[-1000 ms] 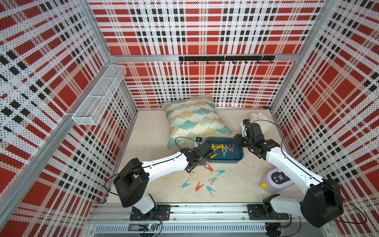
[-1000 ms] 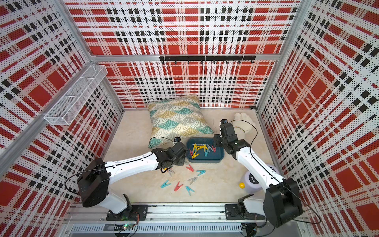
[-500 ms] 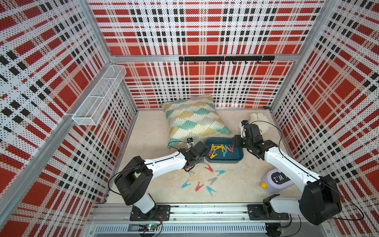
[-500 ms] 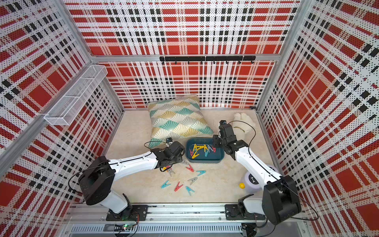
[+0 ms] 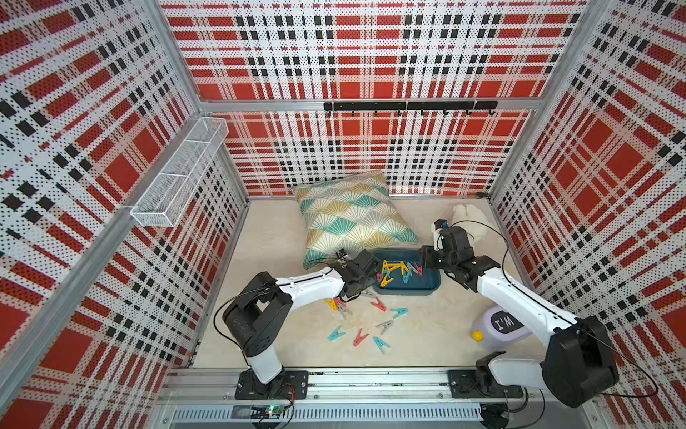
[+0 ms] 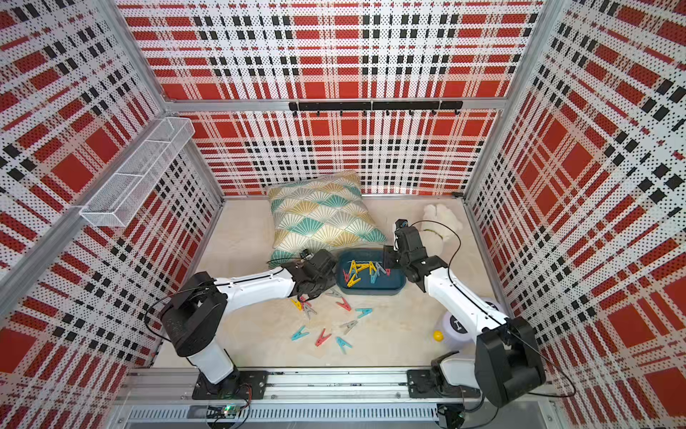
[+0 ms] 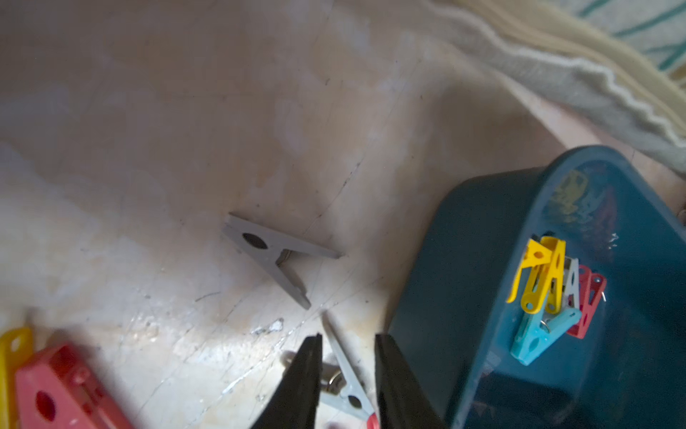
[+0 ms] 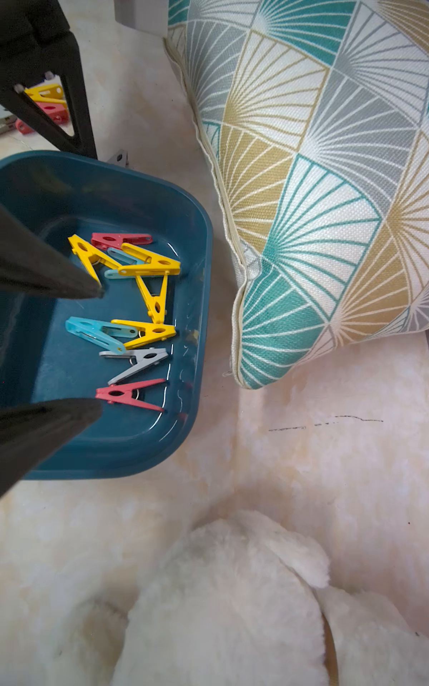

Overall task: Put the clothespins into the storage box
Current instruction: Pick up the clothespin from the center of the board.

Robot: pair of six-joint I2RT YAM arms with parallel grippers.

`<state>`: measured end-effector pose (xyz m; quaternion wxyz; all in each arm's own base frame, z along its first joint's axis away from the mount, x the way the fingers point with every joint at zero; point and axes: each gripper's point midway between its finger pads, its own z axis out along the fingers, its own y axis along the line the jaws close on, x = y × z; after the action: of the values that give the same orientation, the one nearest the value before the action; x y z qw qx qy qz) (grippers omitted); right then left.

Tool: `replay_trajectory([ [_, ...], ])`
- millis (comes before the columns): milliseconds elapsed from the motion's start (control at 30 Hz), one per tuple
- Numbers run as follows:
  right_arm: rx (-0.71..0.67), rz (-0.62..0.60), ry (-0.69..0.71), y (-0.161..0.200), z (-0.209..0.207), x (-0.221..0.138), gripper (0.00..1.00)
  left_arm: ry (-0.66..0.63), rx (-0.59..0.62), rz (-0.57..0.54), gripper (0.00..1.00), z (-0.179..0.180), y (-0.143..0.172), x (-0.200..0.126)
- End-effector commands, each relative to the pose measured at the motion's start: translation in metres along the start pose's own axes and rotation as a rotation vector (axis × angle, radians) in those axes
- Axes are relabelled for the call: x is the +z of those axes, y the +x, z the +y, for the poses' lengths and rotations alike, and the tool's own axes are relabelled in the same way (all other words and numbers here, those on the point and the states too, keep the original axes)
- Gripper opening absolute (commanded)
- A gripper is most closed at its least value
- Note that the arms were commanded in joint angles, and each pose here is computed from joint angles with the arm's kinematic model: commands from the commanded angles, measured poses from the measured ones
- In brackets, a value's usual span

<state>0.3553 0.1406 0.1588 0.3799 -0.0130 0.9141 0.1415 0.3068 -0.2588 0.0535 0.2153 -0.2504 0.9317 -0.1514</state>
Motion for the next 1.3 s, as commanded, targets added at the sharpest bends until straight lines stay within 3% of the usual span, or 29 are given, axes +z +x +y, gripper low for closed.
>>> replay_trajectory([
  [0, 0.007, -0.046, -0.038, -0.009, 0.009, -0.007, 0.51, -0.015, -0.034, -0.026, 0.32, 0.003, -0.009, -0.011],
  [800, 0.002, -0.043, -0.043, -0.008, 0.010, -0.005, 0.51, -0.141, 0.001, 0.014, 0.31, 0.044, -0.014, 0.028],
  [1267, -0.006, -0.039, -0.038, -0.008, 0.009, -0.002, 0.51, -0.162, 0.079, 0.054, 0.25, 0.038, -0.001, 0.042],
])
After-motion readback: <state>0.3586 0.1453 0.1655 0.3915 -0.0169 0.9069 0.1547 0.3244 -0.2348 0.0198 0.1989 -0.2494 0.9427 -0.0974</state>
